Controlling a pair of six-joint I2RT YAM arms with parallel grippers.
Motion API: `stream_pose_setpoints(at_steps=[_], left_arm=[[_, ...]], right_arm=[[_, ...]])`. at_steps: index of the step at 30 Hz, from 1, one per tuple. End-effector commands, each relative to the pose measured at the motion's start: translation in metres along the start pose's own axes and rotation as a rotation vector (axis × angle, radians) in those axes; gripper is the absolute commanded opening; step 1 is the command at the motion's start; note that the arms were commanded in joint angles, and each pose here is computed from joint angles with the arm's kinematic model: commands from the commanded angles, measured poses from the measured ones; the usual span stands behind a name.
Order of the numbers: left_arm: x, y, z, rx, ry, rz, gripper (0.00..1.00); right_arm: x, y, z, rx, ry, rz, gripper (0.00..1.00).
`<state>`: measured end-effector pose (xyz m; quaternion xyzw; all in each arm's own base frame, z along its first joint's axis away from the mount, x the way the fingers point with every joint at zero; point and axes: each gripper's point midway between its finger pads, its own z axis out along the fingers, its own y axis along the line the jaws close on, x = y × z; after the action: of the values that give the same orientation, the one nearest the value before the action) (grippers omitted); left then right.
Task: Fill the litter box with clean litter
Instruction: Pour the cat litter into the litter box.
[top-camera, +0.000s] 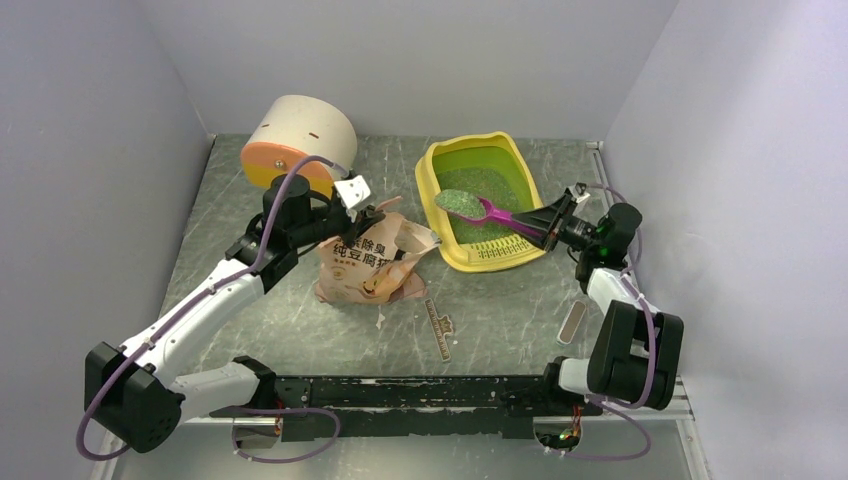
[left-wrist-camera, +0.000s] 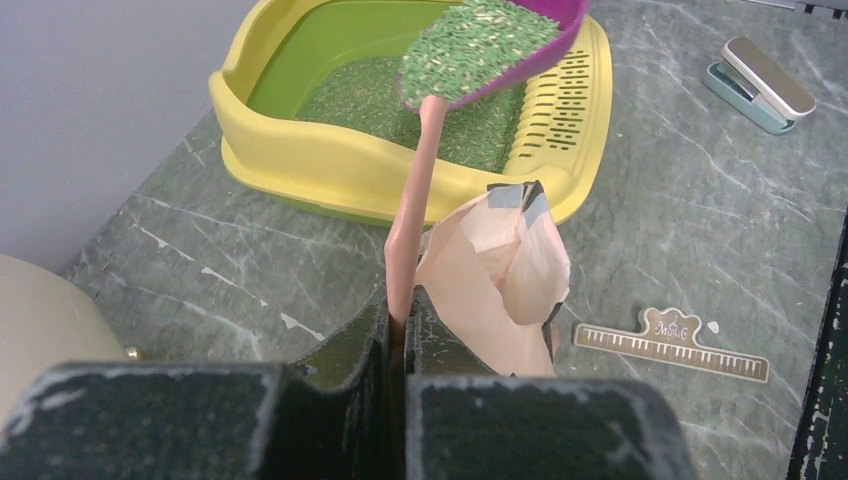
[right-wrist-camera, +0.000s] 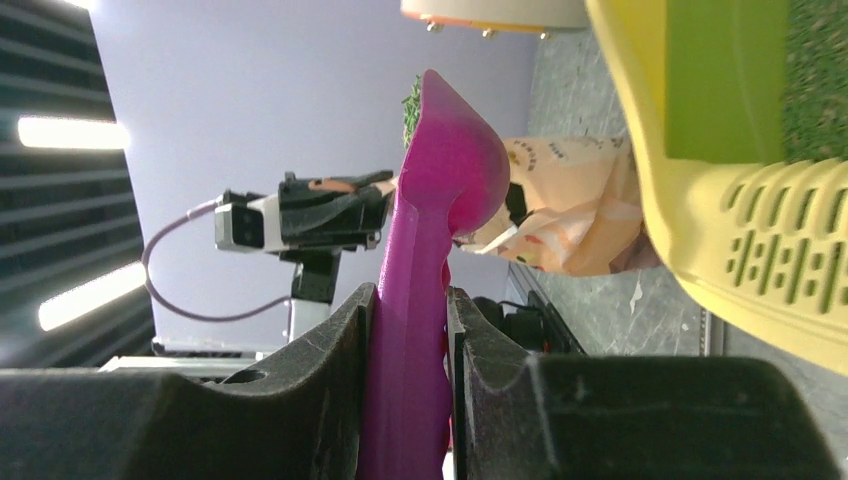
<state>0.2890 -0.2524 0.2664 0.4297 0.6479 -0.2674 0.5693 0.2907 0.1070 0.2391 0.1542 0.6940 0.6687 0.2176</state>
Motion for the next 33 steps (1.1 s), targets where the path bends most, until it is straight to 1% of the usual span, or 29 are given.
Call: stream_pose_setpoints(at_steps=[1,7,11,14,17,24,26,33], left_arm=[[-0.020,-0.007,-0.004,0.044,-0.046,0.040,0.05],[-0.023,-0.020,-0.012,0.094,-0.057,0.047,0.05],[-0.024,-0.024,-0.017,0.105,-0.060,0.041,0.05],[-0.026,-0.027,-0.020,0.108,-0.067,0.038,0.05],[-0.028,-0.030,-0.022,0.120,-0.081,0.031,0.05],[-0.024,-0.039,-0.027,0.142,-0.079,0.012,0.05],[-0.024,-0.040,-0.029,0.143,-0.079,0.009,0.05],[-0.027,-0.040,-0.032,0.144,-0.069,0.017,0.05]], right_arm=[[-0.028,0.002,-0.002,-0.001,-0.081,-0.033,0.00],[-0.059,-0.014,0.001,0.012,-0.179,0.015,0.00],[-0.085,-0.025,0.003,0.029,-0.281,0.039,0.00],[-0.103,-0.037,0.003,0.077,-0.365,0.059,0.00],[-0.121,-0.047,0.001,0.170,-0.448,0.031,0.00],[-0.154,-0.036,0.003,0.384,-0.630,-0.125,0.00],[-0.160,-0.033,0.007,0.422,-0.662,-0.153,0.00],[-0.169,-0.034,0.028,0.505,-0.677,-0.192,0.00]])
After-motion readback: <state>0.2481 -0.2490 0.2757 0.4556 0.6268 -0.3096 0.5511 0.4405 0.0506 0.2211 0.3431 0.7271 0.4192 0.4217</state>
